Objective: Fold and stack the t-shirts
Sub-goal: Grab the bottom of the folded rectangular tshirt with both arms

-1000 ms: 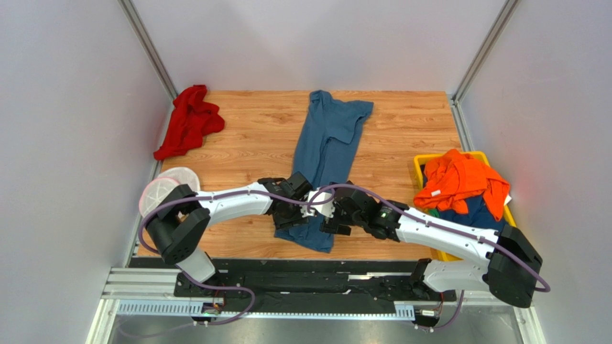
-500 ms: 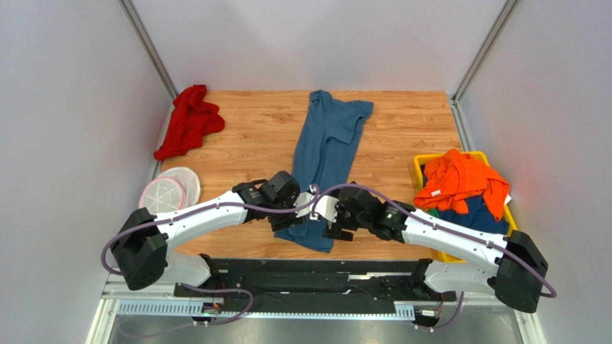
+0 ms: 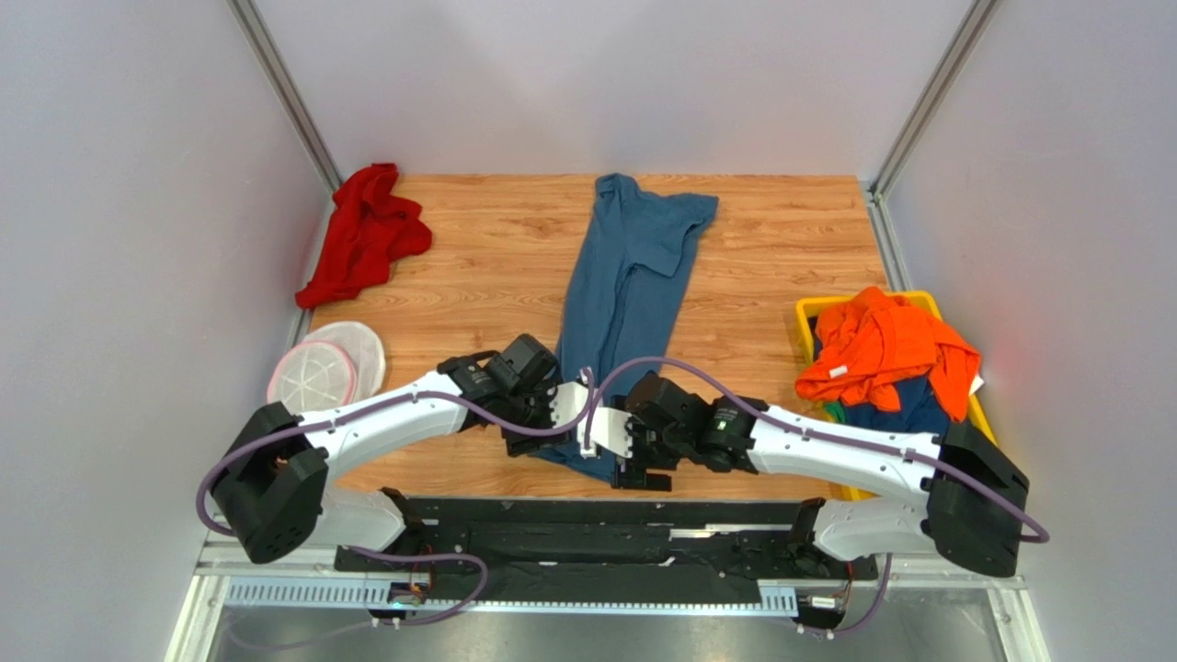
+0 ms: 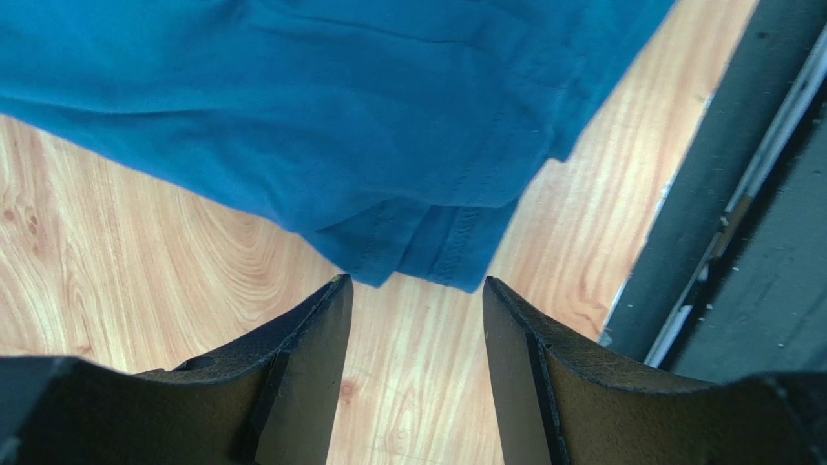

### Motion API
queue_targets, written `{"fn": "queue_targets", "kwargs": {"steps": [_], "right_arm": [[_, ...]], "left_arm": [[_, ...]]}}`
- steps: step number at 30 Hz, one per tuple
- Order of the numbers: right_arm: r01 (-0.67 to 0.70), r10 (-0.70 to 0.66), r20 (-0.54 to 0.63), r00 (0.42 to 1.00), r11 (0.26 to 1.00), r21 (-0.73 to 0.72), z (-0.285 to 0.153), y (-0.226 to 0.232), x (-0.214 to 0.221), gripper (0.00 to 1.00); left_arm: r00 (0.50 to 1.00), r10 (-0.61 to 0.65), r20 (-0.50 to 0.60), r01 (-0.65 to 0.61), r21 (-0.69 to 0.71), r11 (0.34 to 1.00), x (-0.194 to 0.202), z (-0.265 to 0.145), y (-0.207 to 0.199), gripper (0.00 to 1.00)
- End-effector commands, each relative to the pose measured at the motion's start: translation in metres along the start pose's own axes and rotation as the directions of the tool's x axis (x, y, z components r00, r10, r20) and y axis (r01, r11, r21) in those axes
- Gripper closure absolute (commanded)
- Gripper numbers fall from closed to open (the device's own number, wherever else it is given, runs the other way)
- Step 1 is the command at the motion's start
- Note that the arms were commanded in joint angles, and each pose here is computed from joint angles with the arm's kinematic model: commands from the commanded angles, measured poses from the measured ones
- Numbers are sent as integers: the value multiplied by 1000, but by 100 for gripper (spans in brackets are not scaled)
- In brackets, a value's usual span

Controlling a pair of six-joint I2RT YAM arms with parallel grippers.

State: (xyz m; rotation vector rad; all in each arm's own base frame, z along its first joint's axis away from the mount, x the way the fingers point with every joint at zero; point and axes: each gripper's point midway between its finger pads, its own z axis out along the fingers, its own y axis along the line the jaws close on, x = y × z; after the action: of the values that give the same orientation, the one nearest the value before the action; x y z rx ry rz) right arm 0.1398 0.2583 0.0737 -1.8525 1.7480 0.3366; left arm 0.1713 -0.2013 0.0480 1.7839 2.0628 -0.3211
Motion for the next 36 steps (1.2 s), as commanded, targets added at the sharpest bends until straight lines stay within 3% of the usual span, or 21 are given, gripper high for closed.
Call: {"fn": "queue_targets", "kwargs": {"steps": [1,28,36], "right_arm": [[28,-28,41,999,1000,-1,7,-4,-19,18],[58,-59,-9,998,995,-76,48,4,-23,22],[64,-65,-21,998,996,-57,53,-2,-26,31]], "left_arm": [[998,32,61,-35,37,999,-12,6,4,39],[999,19,27,-22,144,989,8,30,-10,39],[1000,14,26,-18,158,987,6,35,-11,42]]}}
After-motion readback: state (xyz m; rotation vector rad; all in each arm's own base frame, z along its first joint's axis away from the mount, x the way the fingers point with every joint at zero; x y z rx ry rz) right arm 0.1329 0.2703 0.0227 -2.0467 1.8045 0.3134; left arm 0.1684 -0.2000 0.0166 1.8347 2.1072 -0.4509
